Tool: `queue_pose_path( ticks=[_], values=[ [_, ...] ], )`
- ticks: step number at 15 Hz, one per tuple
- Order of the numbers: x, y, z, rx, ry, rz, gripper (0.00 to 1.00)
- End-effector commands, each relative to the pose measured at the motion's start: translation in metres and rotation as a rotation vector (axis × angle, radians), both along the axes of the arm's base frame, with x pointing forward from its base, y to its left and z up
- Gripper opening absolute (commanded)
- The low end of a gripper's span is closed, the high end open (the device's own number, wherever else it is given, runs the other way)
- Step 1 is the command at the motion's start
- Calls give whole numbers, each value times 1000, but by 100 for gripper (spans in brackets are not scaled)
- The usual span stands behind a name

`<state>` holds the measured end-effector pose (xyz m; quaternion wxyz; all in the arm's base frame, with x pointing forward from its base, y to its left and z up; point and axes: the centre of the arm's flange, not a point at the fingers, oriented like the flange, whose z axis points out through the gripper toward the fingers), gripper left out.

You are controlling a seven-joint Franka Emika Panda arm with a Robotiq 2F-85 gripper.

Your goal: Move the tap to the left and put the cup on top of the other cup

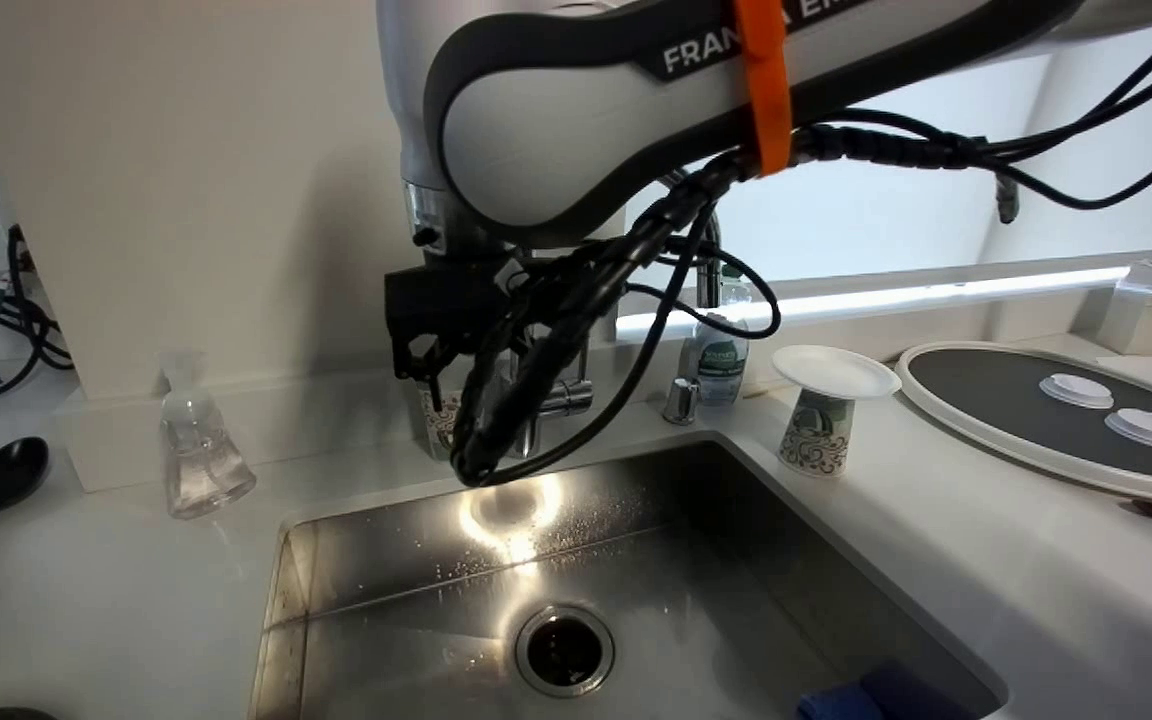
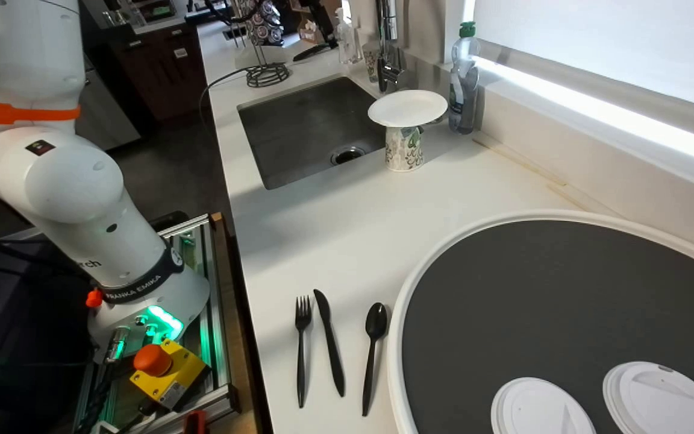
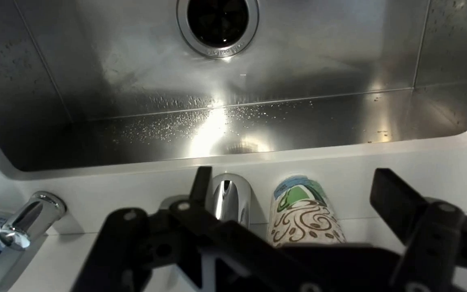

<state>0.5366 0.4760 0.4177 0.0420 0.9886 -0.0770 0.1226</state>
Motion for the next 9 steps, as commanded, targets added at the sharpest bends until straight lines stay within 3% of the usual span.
queue_pose_path(
  ticks=[1, 9],
  values=[
    [9, 15, -9, 13, -30, -117, 100],
    [20, 19, -26, 30, -159, -277, 100]
  ],
)
